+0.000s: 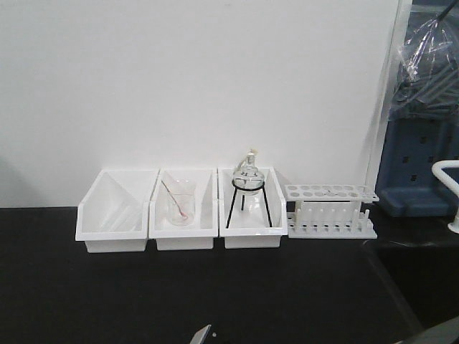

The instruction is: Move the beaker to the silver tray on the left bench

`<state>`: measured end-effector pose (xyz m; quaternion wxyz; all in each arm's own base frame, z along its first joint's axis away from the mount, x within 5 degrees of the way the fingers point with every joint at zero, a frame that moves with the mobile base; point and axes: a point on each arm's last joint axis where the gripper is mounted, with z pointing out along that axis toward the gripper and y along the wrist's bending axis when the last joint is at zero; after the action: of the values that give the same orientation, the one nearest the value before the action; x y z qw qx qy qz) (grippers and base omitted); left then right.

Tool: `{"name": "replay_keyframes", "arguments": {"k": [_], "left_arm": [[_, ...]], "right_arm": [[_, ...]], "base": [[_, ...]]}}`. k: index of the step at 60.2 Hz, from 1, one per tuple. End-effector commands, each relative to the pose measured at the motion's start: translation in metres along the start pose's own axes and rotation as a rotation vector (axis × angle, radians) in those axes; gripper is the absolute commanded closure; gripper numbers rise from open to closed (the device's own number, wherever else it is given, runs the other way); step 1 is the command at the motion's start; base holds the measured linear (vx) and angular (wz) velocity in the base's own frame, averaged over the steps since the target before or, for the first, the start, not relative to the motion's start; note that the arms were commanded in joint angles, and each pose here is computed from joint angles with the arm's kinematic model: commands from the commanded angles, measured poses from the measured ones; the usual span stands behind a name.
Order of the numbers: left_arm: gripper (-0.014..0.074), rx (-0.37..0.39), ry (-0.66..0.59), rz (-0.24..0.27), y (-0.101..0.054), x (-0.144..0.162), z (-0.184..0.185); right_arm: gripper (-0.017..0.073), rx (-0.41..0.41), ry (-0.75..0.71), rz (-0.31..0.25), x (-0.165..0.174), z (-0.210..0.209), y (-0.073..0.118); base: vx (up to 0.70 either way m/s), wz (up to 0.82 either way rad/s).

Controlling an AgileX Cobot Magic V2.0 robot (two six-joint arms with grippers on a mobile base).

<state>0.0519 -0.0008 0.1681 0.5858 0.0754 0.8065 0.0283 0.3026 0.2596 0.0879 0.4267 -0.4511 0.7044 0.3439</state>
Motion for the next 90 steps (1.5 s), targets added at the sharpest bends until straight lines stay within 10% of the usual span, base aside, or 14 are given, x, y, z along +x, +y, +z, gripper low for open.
{"name": "replay_keyframes", "arguments": {"k": [1, 42, 57, 66, 79, 90], "left_arm": [[0.0592, 0.007, -0.072, -0.004, -0.001, -0.002, 0.002], [0.0592, 0.007, -0.072, -0.004, -0.001, -0.002, 0.002], [0.0592, 0.007, -0.072, -0.004, -0.001, -0.002, 0.002], [0.0592, 0.007, -0.072, -0.004, -0.001, -0.002, 0.002], [0.0592, 0.007, -0.072, -0.004, -0.001, -0.002, 0.002], [0.0592, 0.007, -0.072, -0.004, -0.001, -0.002, 0.002]], "right_arm": [[0.0537, -0.004, -0.123, -0.033, -0.029, -0.005, -0.001], [-0.0155, 0.004, -0.149, -0.044, -0.042, -0.010, 0.000], [-0.0094, 0.036, -0.278, -0.095, -0.103, -0.044, 0.010], [0.0050, 0.079, -0.343, 0.023, -0.148, -0.081, 0.021], [0.0581, 0.383, -0.286, 0.097, -0.197, -0.166, 0.039], [0.0574, 0.541, -0.308, 0.028, -0.188, -0.240, 0.077]], "base": [[0.00, 0.00], [0.00, 0.00], [0.00, 0.00], [0.00, 0.00], [0.00, 0.00], [0.00, 0.00]]}}
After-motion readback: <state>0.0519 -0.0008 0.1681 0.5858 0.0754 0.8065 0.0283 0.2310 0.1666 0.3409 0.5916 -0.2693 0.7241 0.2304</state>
